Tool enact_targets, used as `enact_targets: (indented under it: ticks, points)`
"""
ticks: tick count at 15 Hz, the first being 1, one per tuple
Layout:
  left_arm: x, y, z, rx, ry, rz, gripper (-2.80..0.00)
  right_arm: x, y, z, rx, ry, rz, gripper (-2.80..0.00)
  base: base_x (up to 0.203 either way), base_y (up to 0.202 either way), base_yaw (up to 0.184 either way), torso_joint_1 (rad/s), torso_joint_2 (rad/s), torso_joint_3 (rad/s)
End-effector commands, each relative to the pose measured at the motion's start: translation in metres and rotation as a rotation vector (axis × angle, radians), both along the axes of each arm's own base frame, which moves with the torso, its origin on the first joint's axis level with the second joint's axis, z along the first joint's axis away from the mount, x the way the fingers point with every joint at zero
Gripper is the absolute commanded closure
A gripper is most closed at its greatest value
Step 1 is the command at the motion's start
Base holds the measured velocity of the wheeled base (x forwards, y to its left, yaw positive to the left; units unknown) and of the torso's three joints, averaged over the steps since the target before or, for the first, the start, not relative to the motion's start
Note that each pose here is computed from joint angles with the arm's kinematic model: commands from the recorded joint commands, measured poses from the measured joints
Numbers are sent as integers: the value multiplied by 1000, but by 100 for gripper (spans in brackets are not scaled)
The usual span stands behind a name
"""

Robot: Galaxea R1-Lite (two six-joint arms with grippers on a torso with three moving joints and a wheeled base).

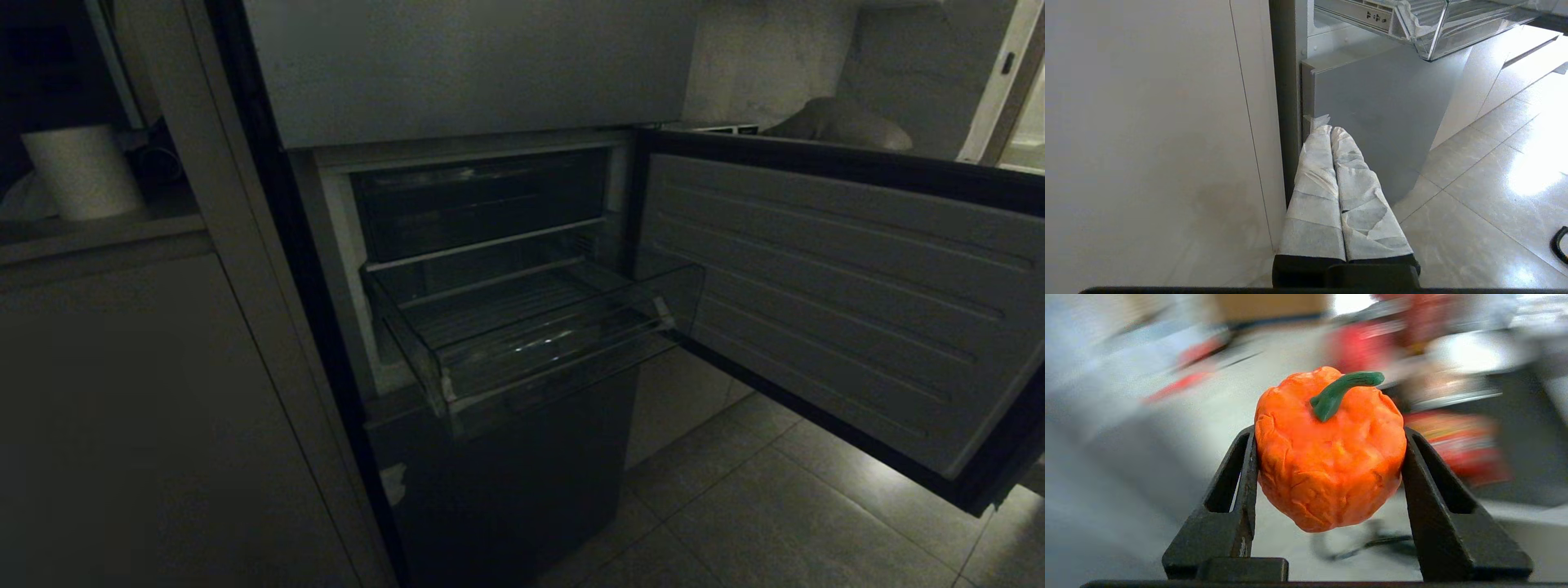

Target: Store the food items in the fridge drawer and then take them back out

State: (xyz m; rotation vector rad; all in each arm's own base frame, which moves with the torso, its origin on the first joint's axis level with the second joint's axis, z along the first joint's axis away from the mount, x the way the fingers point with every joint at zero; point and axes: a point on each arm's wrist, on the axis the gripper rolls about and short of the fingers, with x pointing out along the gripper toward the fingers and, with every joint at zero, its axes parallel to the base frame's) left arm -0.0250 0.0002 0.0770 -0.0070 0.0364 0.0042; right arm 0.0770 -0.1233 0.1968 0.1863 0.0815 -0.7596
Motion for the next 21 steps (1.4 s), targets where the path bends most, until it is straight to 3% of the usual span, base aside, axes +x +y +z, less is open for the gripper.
enact_targets:
  ticks: [1, 6, 9, 11, 13, 15, 18, 21]
  points:
    - [0, 0, 0, 0, 0, 1, 0, -5, 51, -7, -39, -49, 213, 0, 0, 0, 0, 0, 0, 0]
    - [0, 0, 0, 0, 0, 1, 0, -19, 112, -31, -39, -74, 609, 0, 0, 0, 0, 0, 0, 0]
    - [0, 0, 0, 0, 0, 1, 0, -53, 122, -50, -65, -88, 707, 0, 0, 0, 0, 0, 0, 0]
    - [0, 0, 0, 0, 0, 1, 0, -68, 123, -75, -126, -26, 767, 0, 0, 0, 0, 0, 0, 0]
    - [0, 0, 0, 0, 0, 1, 0, -76, 122, -103, -204, 68, 808, 0, 0, 0, 0, 0, 0, 0]
    - [0, 0, 0, 0, 0, 1, 0, -76, 122, -108, -193, 102, 823, 0, 0, 0, 0, 0, 0, 0]
    - [0, 0, 0, 0, 0, 1, 0, -83, 122, -109, -240, 175, 721, 0, 0, 0, 0, 0, 0, 0]
    - [0, 0, 0, 0, 0, 1, 0, -90, 122, -109, -276, 137, 709, 0, 0, 0, 0, 0, 0, 0]
